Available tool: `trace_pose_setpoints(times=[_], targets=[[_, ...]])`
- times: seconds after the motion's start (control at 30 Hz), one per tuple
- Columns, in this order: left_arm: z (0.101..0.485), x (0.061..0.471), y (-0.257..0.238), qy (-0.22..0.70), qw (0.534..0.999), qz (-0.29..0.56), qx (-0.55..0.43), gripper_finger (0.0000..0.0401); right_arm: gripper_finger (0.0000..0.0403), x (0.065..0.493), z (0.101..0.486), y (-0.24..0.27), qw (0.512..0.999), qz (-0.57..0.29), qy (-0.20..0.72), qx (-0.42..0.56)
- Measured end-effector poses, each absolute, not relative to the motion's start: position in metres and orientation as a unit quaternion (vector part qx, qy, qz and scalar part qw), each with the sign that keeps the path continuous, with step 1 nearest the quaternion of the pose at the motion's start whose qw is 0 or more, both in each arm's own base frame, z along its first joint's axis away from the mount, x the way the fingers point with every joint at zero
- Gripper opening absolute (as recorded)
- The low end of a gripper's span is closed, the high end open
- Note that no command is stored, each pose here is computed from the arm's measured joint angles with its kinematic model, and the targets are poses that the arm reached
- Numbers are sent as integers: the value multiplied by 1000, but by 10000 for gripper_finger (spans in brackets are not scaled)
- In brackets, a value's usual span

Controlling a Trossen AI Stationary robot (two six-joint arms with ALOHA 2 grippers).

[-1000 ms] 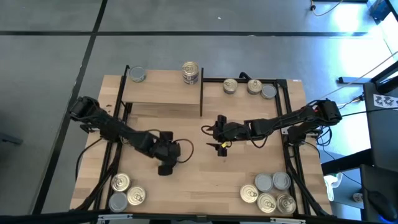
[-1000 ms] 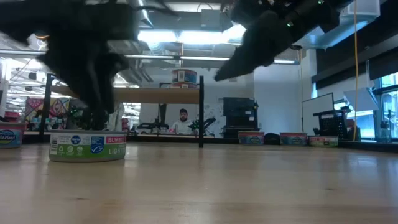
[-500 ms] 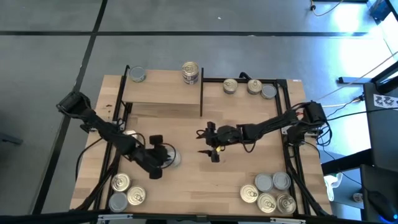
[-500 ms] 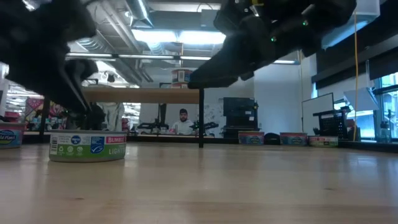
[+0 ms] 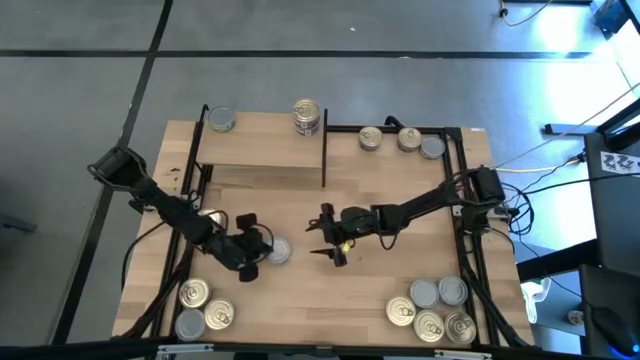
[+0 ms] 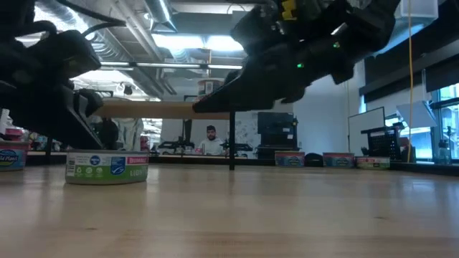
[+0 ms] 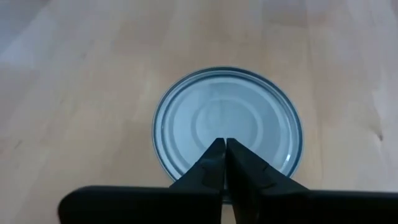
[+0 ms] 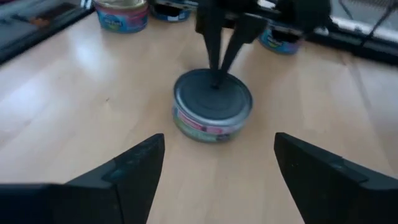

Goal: Stack canned seafood by type on shelf
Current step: Stack the green tuna can on top of the green tuna can on the shelf

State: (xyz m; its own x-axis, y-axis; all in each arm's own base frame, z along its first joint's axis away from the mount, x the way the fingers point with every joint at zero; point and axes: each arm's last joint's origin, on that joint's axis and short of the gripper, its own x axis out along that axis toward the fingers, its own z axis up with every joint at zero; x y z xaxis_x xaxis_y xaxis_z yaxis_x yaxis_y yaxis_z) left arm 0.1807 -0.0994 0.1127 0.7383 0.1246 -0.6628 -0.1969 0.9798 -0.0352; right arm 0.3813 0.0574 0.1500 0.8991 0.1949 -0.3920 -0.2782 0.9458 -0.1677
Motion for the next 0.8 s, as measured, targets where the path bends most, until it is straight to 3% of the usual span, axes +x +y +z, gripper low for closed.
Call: trace_pose_setpoints(times=[0.23,0.43,0.8], targets=[[95,164,-84,299,944,90,-103,2,305,402,142,62,942,125,179,-254],[88,155,-72,268,949,99,-136,1,305,420,132,78,890,130,218,-379],[84,148,-64,243,949,129,-157,2,305,454,125,89,825,107,267,-488]])
